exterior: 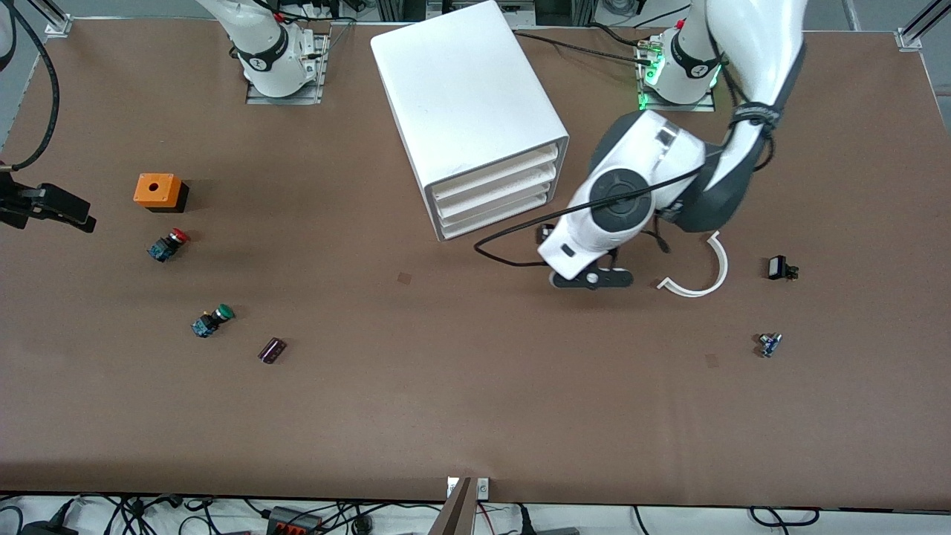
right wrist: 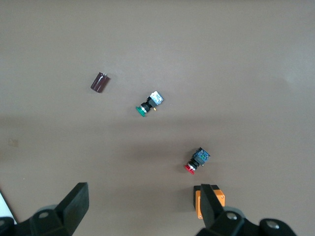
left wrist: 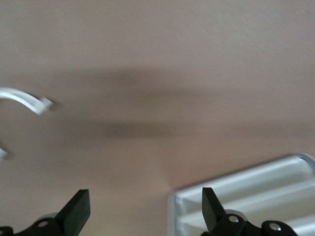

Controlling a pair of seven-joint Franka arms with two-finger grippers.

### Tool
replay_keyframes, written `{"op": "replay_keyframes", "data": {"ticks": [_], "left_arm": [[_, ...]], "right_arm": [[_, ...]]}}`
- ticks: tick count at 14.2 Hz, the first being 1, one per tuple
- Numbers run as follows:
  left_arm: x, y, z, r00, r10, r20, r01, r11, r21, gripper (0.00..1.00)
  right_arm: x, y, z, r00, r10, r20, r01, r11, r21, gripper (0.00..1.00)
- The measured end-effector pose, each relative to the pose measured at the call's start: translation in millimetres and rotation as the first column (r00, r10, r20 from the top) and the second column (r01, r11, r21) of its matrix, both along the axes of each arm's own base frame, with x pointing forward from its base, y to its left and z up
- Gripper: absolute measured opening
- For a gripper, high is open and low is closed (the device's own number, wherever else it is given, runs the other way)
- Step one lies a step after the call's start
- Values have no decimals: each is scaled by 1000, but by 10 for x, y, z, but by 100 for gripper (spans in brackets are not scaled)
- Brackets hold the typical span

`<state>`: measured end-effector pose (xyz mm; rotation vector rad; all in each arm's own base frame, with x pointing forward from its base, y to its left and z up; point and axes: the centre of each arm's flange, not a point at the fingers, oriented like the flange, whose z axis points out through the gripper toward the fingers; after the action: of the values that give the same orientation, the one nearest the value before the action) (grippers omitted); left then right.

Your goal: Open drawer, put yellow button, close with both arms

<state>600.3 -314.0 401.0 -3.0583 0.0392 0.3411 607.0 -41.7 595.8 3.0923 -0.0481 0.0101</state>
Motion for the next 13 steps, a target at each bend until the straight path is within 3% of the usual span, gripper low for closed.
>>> {"op": "replay_keyframes", "data": {"ticks": [6, 13], "left_arm": [[330, 1294, 826, 987, -156, 46, 157, 987, -19, 100], [93, 2310, 1684, 982, -169, 81, 174, 983, -59, 100]], "right_arm": [[-231, 18, -115, 1000, 1, -21, -1, 1000, 0, 100], [-373, 25, -139, 1000, 1, -7, -1, 1000, -1, 100]]}}
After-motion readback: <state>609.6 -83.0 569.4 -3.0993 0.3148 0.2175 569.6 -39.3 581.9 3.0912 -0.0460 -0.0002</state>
